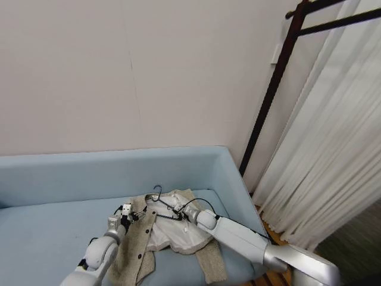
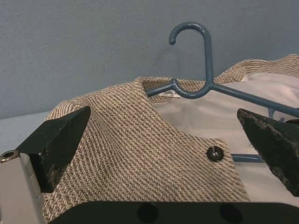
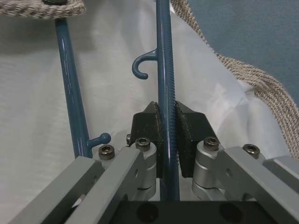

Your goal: Pick up the clothes from the sofa and hang them on the clothes hanger.

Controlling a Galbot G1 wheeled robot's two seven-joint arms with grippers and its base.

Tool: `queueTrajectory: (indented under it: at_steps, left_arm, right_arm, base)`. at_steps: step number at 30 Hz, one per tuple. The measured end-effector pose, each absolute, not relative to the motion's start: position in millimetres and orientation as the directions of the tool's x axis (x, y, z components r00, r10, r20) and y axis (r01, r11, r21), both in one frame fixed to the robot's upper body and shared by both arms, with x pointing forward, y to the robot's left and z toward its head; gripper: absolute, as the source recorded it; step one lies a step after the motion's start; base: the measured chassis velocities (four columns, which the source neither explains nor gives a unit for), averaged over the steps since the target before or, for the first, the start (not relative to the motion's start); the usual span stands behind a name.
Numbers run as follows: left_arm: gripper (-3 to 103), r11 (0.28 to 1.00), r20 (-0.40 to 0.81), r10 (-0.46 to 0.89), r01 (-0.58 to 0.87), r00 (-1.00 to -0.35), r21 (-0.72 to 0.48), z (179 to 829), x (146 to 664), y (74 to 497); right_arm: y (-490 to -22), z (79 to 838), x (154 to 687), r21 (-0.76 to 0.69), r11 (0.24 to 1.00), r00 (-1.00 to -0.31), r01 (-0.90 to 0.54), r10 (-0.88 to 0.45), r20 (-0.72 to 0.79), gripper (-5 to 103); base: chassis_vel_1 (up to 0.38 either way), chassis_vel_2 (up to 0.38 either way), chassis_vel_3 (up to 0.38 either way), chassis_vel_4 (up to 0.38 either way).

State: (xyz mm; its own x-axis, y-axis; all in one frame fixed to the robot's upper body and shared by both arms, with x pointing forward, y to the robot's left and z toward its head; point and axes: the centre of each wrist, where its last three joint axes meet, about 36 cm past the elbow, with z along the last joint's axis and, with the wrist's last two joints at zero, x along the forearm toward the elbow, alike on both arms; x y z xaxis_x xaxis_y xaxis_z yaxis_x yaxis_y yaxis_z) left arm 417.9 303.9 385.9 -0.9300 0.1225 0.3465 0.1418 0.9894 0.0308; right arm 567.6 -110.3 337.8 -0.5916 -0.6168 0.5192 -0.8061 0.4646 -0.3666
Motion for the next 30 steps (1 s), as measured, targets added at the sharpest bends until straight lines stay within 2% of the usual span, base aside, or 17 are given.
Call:
queueTrajectory:
  at_steps: [9,11,17,22,24,26,29,30]
  left_arm:
    - [100,0.996,0.378,0.066,0.085,-0.923,0.032,384,470,300]
    - [100,0.999,0.418,0.005,0.022,-0.908,0.035,385,486,296]
    - [100,0.997,0.472,-0.072,-0.061,-0.879,0.039,375,506,287]
    - [100,0.996,0.487,-0.082,-0.081,-0.869,0.025,368,520,279]
    - [103,0.996,0.491,-0.089,-0.089,-0.866,0.023,366,522,278]
    - [96,0.994,0.499,-0.108,-0.109,-0.860,0.027,363,527,274]
    - [92,0.991,0.508,-0.130,-0.126,-0.852,0.043,360,529,272]
    - [86,0.990,0.510,-0.136,-0.129,-0.849,0.048,358,530,271]
  right_arm:
    - [-106,337,584,-0.401,0.428,-0.586,-0.810,-0.631,0.508,8]
    - [-103,335,583,-0.409,0.411,-0.577,-0.815,-0.644,0.502,8]
    - [-94,333,578,-0.413,0.383,-0.557,-0.826,-0.667,0.495,8]
    - [-89,336,578,-0.417,0.370,-0.549,-0.830,-0.676,0.492,8]
    - [-87,337,578,-0.418,0.367,-0.547,-0.831,-0.678,0.491,8]
    - [-85,340,577,-0.417,0.361,-0.540,-0.834,-0.686,0.488,8]
    - [-83,342,577,-0.415,0.356,-0.535,-0.837,-0.691,0.486,8]
    - [-83,343,577,-0.415,0.355,-0.534,-0.838,-0.692,0.486,8]
  base:
    - [0.000,0.000,0.000,0.000]
    - [0.000,0.000,0.000,0.000]
    - [0.000,0.000,0.000,0.000]
    - [0.000,0.000,0.000,0.000]
    - [0.000,0.000,0.000,0.000]
    - [0.000,0.000,0.000,0.000]
    - [0.000,0.000,0.000,0.000]
    - [0.000,0.000,0.000,0.000]
